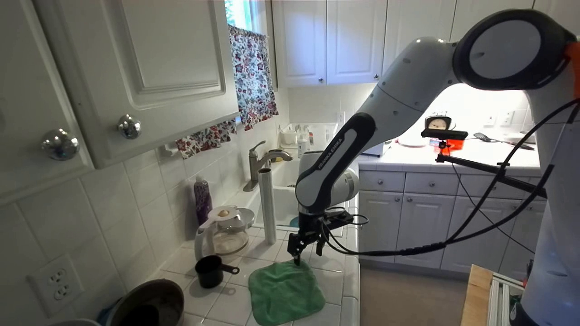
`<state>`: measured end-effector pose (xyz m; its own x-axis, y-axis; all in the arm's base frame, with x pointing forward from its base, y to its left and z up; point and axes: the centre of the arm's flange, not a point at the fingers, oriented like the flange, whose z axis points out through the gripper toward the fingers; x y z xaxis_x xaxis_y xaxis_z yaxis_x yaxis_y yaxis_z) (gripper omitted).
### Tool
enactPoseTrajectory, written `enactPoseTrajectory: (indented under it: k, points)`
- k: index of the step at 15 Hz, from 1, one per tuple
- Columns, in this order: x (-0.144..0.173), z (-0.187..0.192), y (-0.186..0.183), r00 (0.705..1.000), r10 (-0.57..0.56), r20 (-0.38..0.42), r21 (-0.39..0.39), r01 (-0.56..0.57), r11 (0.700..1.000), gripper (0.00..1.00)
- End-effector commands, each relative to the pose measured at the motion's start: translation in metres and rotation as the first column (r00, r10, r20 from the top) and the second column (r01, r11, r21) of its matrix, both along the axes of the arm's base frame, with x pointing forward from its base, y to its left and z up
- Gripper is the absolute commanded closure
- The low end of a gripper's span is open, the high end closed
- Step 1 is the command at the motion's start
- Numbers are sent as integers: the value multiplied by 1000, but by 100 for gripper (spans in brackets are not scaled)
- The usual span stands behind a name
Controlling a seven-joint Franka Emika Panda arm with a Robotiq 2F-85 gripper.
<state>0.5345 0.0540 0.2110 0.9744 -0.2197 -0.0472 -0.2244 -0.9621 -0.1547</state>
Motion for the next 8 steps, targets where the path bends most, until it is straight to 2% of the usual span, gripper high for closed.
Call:
enactPoseTrajectory:
  k: [1, 3, 5, 8]
  points:
    - [23, -8, 26, 1000, 12, 22, 4, -12, 1000, 0]
    - [23, -9, 33, 1000, 4, 22, 12, -4, 1000, 0]
    - [14, -3, 34, 997, -72, 14, 44, 72, 996, 0]
    - [-6, 10, 33, 978, -204, 36, 92, 200, 975, 0]
